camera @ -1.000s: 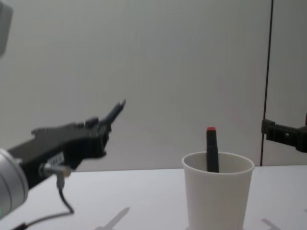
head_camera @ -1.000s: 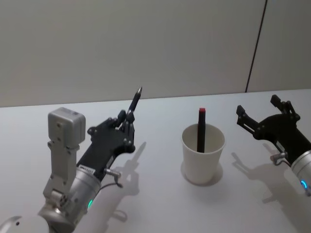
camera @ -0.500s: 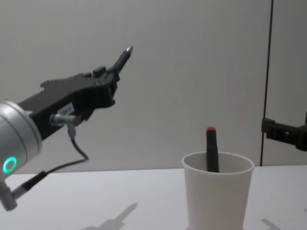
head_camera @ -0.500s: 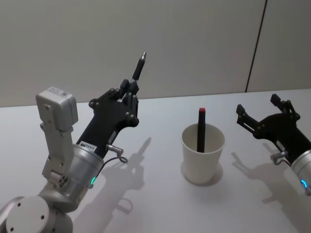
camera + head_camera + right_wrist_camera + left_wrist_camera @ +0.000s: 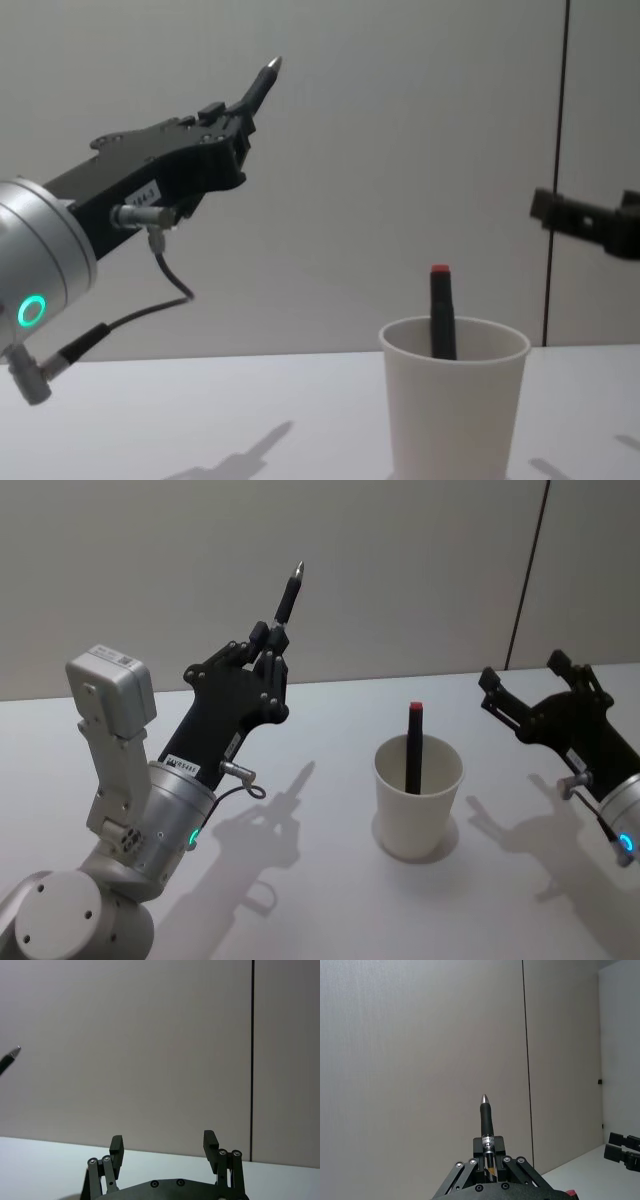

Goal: Place the pen into the pen holder.

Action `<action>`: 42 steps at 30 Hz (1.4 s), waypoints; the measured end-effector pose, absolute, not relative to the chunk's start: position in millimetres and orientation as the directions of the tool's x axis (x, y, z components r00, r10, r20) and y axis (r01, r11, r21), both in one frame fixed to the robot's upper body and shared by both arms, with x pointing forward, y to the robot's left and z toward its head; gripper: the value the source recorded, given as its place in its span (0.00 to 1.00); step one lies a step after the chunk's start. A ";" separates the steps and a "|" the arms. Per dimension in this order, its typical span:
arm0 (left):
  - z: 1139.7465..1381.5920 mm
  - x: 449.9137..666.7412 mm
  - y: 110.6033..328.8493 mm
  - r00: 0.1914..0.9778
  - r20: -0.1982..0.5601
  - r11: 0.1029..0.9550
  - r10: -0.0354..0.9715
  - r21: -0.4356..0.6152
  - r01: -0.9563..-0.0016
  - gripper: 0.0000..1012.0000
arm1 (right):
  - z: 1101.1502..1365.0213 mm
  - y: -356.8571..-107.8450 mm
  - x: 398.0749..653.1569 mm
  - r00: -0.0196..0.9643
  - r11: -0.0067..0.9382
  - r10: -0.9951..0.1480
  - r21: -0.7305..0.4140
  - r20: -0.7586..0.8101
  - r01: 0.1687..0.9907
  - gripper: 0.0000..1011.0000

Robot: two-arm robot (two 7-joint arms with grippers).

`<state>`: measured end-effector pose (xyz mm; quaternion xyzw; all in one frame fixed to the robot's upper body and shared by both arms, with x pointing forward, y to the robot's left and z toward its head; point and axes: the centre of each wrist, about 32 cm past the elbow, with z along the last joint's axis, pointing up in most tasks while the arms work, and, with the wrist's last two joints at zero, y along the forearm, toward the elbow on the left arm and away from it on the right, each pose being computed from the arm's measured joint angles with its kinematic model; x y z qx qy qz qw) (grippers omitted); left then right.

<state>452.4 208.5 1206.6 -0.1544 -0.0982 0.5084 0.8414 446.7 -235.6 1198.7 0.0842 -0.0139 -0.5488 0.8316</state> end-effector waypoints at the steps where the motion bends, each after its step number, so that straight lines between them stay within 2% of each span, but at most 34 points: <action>1: 1206.7 452.6 208.5 0.464 0.008 0.435 0.886 -0.361 -0.825 0.12 | 1199.6 -235.3 447.0 0.401 0.386 -0.913 0.162 -0.077 0.908 0.99; 14: 1208.4 454.8 208.0 0.468 0.010 0.437 0.883 -0.376 -0.817 0.12 | 1207.0 -230.5 450.8 0.453 0.409 -0.873 0.237 -0.179 0.881 0.99; 30: 1208.9 455.6 207.9 0.470 0.011 0.438 0.883 -0.381 -0.814 0.12 | 1202.2 -224.6 455.0 0.428 0.404 -0.894 0.174 -0.131 0.898 0.99; 42: 1209.2 455.8 207.8 0.471 0.012 0.439 0.882 -0.382 -0.813 0.12 | 1202.1 -222.1 456.8 0.431 0.408 -0.893 0.170 -0.129 0.897 0.99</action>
